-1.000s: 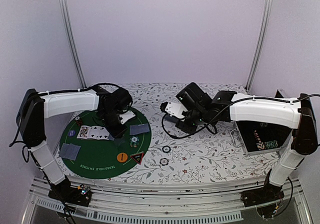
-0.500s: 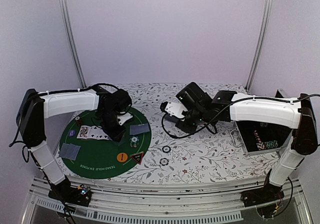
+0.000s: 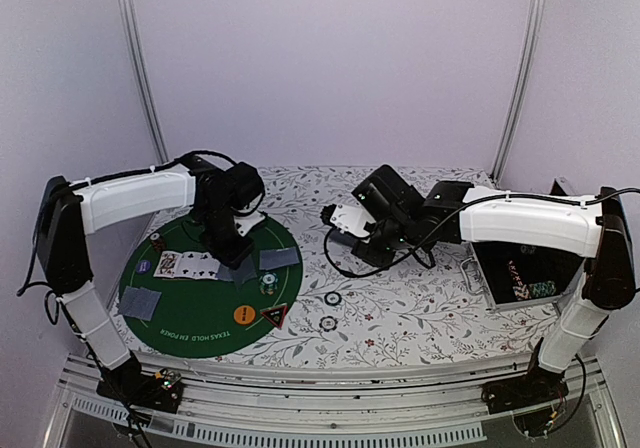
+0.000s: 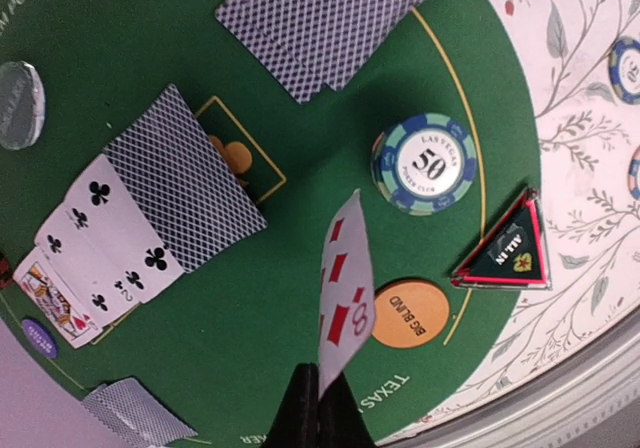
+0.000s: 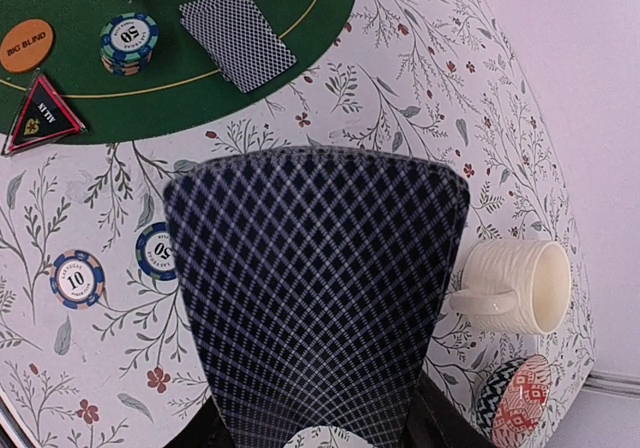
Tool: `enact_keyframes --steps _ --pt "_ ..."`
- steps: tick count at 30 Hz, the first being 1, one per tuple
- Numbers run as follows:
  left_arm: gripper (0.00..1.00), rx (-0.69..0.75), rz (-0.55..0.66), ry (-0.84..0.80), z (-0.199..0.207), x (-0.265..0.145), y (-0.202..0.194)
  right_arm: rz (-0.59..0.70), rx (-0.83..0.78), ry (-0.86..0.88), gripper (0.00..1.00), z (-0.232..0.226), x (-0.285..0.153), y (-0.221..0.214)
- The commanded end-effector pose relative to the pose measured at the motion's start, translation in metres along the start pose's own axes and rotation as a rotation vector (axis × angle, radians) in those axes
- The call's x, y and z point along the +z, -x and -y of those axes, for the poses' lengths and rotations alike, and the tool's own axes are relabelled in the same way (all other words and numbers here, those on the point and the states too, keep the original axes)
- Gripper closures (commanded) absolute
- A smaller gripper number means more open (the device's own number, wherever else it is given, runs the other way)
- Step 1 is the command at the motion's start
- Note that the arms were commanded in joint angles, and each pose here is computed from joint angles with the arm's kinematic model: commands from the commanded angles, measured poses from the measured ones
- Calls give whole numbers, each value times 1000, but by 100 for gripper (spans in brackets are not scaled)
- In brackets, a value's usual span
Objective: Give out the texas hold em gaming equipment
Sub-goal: Place the poker card in the community card area.
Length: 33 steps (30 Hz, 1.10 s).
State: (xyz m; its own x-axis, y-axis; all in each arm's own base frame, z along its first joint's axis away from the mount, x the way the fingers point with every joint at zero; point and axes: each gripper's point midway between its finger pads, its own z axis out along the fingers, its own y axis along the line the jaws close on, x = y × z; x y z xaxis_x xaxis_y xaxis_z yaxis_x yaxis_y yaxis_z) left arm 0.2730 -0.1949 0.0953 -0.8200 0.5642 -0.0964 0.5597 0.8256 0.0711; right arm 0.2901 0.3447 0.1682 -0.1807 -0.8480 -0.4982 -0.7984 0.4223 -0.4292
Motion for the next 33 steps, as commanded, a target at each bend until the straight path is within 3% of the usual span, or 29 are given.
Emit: enact_keyframes --steps 1,6,17,33 --pt "100 50 18 81 -10 -18 11 45 17 -14 54 10 -12 15" --pt "100 155 -5 90 -11 -15 17 45 19 -15 54 11 -12 17" --pt "100 376 104 40 -3 -17 44 41 12 -16 54 11 -13 16" --pt "100 356 31 -7 -22 3 43 34 16 -21 54 12 -16 12"
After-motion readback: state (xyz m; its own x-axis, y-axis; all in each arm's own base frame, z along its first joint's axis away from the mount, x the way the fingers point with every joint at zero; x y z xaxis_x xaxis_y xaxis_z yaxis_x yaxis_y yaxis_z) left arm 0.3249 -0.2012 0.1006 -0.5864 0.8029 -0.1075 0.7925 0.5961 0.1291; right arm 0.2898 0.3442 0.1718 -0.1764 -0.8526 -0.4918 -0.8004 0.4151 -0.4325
